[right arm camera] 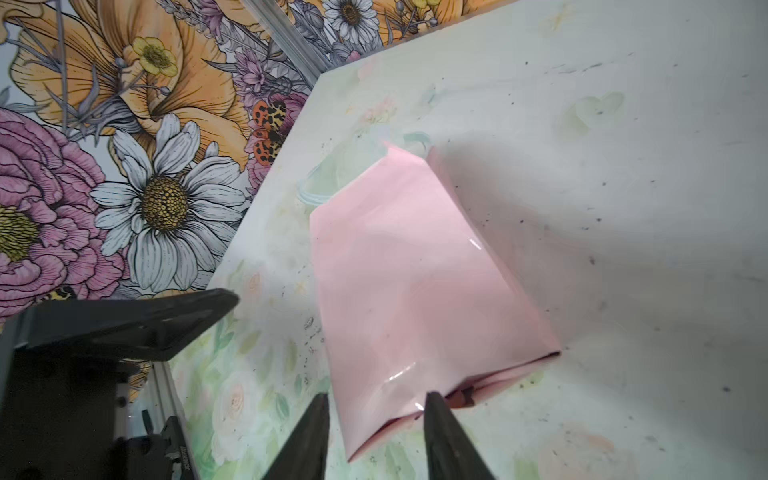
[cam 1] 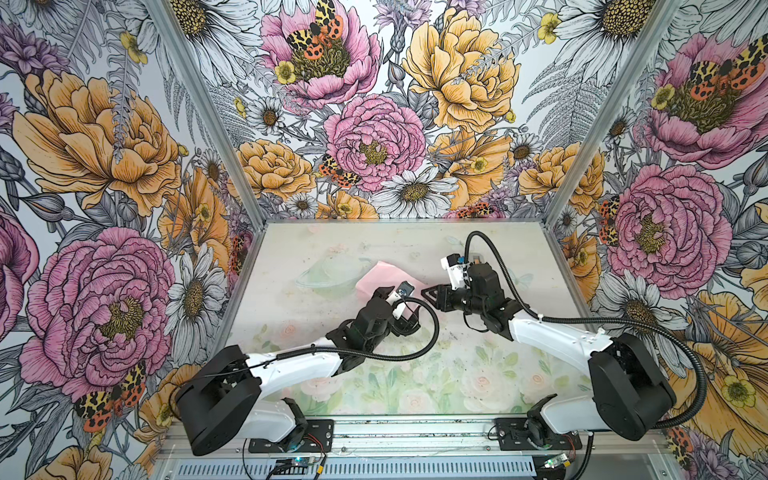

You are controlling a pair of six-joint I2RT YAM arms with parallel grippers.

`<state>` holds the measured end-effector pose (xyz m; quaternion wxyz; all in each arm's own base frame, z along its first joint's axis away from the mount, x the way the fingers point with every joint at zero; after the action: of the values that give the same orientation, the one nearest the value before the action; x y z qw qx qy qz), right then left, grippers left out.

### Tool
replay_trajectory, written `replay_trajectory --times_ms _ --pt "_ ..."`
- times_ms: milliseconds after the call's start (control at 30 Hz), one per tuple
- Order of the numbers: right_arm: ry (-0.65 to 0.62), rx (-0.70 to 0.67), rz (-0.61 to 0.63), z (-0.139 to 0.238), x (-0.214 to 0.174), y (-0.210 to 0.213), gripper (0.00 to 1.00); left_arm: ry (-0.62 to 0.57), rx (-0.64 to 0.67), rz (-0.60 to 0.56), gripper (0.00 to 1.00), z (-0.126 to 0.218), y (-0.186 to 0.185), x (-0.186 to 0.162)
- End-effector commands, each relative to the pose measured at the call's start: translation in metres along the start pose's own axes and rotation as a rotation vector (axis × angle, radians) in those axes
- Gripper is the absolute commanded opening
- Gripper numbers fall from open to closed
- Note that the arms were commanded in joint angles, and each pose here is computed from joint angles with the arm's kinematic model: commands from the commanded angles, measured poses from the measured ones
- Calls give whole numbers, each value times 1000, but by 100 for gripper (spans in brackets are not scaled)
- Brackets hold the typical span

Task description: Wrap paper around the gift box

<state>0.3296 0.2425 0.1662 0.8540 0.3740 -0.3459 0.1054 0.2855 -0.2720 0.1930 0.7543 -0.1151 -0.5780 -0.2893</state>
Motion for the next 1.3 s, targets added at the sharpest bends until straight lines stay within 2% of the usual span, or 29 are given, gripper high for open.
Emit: replay_trajectory --times_ms 0,200,400,500,633,867,1067,1267 --pt "84 -117 -1 -1 -1 -28 48 32 67 157 87 15 25 7" --pt "179 -127 -28 -28 14 -52 52 127 124 470 87 40 62 -11" --pt "273 0 -56 -56 10 -46 51 168 91 622 87 56 67 -33" --pt "310 63 -90 -57 0 -37 50 190 72 690 87 56 70 -44" --pt "353 72 -126 -45 -27 -26 49 209 41 770 86 51 75 -54" --pt "420 149 -141 -21 -79 29 50 247 -12 865 86 36 77 -68" --pt "311 -12 -252 1 -54 -9 54 285 -41 948 84 20 83 -82" --pt "347 2 -253 -26 -41 -1 55 327 -93 981 82 2 77 -91"
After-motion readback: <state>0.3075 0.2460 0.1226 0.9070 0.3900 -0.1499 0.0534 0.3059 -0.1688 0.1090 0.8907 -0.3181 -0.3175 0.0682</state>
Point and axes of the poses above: each gripper's point midway between its finger pads, its own z axis back along the fingers, its own y axis along the line the jaws close on, x = y × z, the point moved 1 cm from there along z, back along the fingers
